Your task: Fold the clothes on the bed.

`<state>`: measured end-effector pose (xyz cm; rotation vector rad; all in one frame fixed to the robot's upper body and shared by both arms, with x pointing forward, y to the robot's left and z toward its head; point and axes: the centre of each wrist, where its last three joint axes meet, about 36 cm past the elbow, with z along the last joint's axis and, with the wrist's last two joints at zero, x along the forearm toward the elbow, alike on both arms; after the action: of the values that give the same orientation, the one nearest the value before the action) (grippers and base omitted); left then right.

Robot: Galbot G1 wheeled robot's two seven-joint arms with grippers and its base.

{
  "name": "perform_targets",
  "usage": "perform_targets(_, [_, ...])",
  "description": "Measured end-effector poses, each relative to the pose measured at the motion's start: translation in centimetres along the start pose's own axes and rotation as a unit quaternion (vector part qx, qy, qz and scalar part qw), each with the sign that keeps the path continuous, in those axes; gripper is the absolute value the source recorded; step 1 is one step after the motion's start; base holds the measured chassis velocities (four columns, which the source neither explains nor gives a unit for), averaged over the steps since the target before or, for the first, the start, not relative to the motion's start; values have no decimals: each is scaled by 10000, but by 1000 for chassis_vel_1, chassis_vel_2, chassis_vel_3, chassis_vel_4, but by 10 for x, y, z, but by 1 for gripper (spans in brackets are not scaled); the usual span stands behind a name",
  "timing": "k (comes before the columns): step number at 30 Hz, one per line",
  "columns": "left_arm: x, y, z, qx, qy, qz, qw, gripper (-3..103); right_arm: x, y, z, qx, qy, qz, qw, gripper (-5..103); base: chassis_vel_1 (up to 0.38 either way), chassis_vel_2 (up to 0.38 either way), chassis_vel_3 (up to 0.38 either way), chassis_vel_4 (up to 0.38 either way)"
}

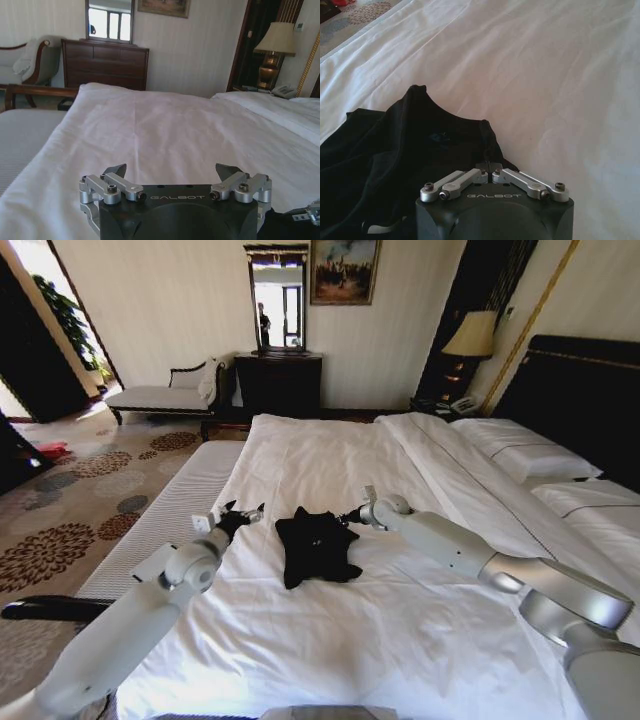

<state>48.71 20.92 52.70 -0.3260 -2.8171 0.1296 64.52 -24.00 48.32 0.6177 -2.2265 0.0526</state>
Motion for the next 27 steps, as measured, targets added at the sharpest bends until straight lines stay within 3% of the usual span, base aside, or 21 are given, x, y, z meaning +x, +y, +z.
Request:
perform_targets(3, [-22, -30, 0, -31, 587, -134, 9982, 99, 0, 0, 4, 22, 24, 1, 10000, 0, 0, 0, 0, 0])
perform_targets(7, [-43, -53, 2, -169, 968, -241, 9949, 98, 0, -1, 9, 28, 53, 1, 10000, 0, 0, 0, 0, 0])
perform_targets(12, [-70, -70, 3, -121, 1254, -348, 9914, 98, -1, -1, 14, 20, 70, -6, 10000, 0, 0, 0, 0, 0])
perform_targets(19, [-102, -85, 10, -90, 1404, -443, 9891, 98, 0, -2, 19, 27, 85, -15, 10000, 0, 0, 0, 0, 0])
perform_targets(27, [-125, -112, 21, -81, 1224, -332, 9919, 98, 0, -3, 20, 86, 118, -28, 9999, 0, 0, 0, 0, 0])
